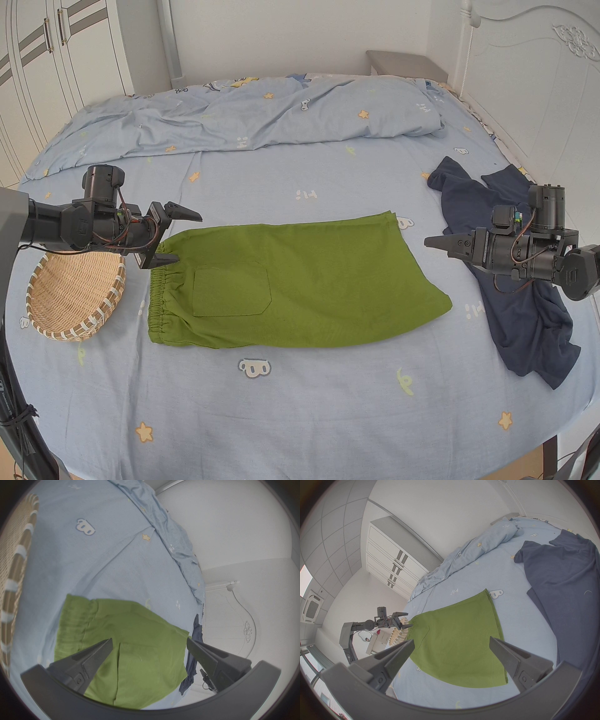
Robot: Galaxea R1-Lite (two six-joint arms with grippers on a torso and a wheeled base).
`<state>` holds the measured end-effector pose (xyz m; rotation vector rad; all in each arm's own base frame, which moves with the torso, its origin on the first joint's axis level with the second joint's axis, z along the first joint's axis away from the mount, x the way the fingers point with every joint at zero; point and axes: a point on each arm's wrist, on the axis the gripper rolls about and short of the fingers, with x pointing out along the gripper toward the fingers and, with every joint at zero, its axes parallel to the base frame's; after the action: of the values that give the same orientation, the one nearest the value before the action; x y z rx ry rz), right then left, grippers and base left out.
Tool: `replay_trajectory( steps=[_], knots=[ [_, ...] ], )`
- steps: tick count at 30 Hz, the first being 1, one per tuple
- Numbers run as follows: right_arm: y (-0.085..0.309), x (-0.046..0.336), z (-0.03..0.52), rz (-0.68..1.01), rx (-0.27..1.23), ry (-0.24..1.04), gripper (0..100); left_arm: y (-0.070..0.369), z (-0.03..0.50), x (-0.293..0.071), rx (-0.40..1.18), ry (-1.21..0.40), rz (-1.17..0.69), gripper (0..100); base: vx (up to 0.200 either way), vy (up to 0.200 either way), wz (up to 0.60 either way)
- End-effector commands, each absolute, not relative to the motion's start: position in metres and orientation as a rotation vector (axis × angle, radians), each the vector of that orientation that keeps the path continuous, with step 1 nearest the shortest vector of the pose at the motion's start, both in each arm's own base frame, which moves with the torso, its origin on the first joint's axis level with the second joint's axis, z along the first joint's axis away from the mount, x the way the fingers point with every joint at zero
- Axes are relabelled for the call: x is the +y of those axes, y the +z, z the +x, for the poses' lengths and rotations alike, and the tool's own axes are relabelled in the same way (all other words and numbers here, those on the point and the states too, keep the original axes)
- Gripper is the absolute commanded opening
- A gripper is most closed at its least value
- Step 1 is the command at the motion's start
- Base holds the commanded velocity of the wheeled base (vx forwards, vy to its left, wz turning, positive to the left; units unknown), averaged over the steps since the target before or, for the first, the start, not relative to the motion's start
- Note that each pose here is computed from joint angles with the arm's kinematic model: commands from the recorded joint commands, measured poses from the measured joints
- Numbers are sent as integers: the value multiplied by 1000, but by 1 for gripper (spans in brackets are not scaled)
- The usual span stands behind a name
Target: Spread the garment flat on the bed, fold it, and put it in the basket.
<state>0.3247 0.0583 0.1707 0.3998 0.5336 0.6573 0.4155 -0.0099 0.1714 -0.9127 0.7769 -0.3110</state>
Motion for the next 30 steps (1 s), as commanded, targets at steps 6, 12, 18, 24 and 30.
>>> replay_trajectory(
  steps=[6,12,18,24,30],
  knots=[
    [175,61,318,395,527,672,100,133,325,12,745,-297,-784,100,0,0,0],
    [175,62,318,392,528,675,100,110,318,36,632,-287,-703,100,0,0,0],
    [174,62,319,392,526,674,100,101,322,39,647,-276,-709,100,0,0,0],
    [174,62,319,390,512,678,100,89,329,38,671,-276,-712,100,0,0,0],
    [174,62,319,390,513,678,100,75,339,24,677,-316,-697,100,0,0,0]
  ],
)
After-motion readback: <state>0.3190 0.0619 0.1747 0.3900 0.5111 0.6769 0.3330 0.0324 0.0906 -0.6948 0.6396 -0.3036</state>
